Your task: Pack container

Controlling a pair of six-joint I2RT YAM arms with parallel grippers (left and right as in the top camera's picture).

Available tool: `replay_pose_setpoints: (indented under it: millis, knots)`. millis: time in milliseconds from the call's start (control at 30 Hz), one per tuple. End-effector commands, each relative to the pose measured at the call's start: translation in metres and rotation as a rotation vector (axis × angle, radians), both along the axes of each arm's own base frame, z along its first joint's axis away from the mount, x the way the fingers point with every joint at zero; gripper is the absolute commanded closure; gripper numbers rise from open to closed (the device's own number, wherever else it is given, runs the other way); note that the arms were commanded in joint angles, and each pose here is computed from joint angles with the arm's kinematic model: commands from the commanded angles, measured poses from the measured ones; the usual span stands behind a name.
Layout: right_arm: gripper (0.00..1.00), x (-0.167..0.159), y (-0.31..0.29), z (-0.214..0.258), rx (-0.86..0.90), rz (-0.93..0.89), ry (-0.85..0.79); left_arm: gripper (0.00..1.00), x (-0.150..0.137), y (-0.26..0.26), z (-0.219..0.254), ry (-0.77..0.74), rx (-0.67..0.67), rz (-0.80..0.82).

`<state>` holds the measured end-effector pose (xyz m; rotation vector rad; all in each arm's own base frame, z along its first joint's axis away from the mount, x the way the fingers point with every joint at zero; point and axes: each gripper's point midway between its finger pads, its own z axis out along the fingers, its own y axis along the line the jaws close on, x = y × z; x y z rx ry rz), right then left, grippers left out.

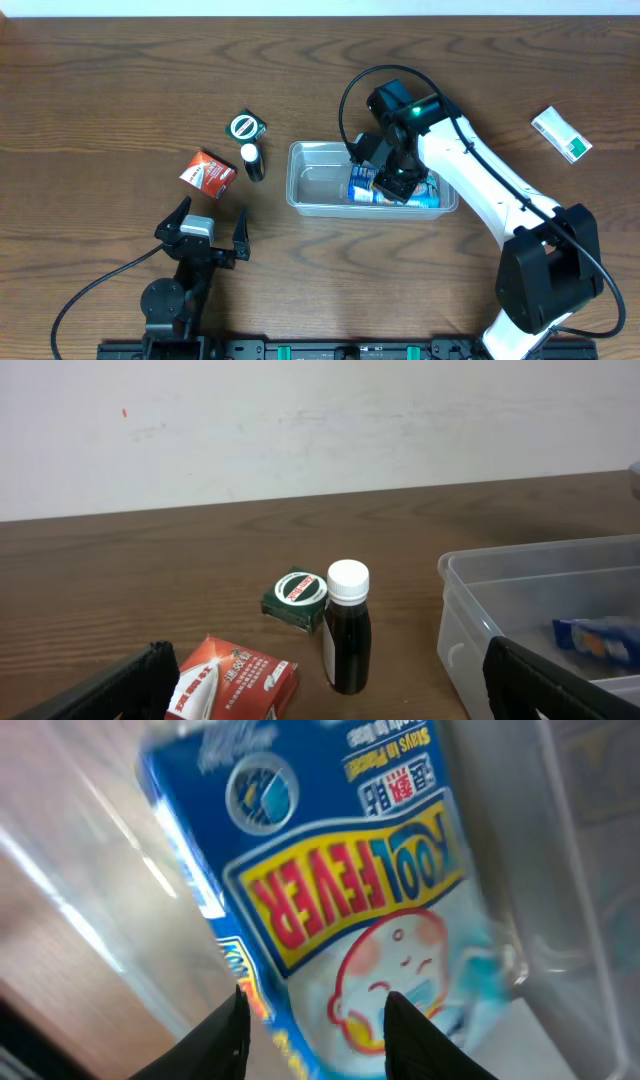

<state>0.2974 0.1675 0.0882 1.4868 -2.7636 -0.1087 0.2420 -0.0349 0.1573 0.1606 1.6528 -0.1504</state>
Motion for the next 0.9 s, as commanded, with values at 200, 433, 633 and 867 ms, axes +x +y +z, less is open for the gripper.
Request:
replay_pose_setpoints:
  millis: [200,433,633,867]
  knots:
    - [0.59,-0.004,0.066,0.048,0.359,-0.13,0.082,0.02,-0.001,0.0,-0.015,0.042,0.013,-0.003]
    - [0.57,0.001,0.118,0.069,0.581,-0.132,0.088,0.02,-0.001,0.0,-0.015,0.042,0.013,-0.003]
    - [0.57,0.008,0.146,0.056,0.543,-0.199,0.002,0.02,-0.001,0.0,-0.015,0.042,0.013,-0.003]
    - [0.58,0.016,0.131,0.027,0.333,-0.462,-0.098,0.02,-0.001,0.0,-0.015,0.042,0.013,-0.003]
